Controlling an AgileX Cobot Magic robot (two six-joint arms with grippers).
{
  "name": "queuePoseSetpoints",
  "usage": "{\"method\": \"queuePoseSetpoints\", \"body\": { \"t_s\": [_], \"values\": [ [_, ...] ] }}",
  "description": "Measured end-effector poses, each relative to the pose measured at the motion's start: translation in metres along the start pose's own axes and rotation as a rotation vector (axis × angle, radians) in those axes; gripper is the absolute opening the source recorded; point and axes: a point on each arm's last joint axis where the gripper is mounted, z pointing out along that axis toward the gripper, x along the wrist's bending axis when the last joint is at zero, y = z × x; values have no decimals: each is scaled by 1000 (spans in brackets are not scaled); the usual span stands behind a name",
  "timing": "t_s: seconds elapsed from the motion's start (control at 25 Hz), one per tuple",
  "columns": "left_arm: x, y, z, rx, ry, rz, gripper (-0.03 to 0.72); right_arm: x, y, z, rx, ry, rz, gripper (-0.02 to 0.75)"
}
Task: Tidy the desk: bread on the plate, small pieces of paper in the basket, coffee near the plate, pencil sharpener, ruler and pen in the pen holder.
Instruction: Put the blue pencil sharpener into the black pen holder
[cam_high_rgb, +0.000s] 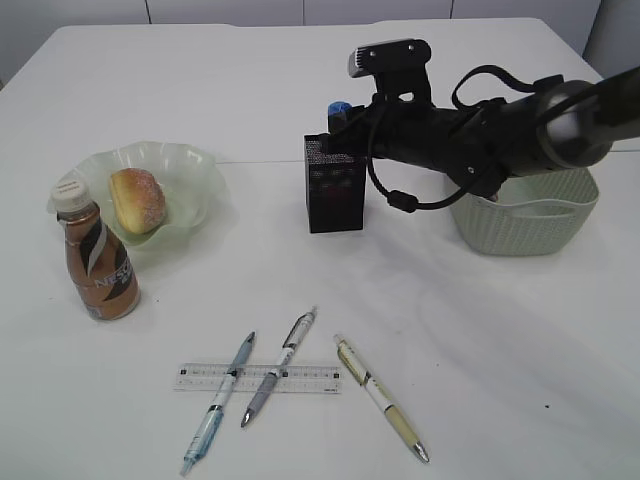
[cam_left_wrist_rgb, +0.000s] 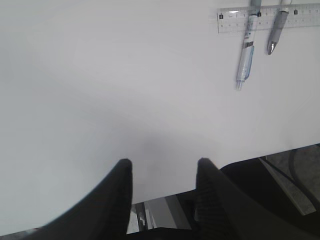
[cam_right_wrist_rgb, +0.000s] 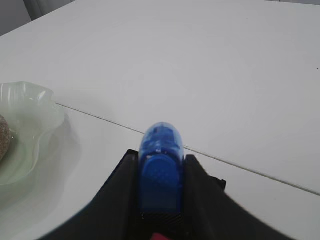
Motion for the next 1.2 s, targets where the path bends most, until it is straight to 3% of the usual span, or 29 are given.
{"method": "queuePoseSetpoints", "body": {
  "t_s": [1.2],
  "values": [
    [0,-1,0,6,0,-1,307,0,-15,3,99,-2,-62,202]
  ]
}}
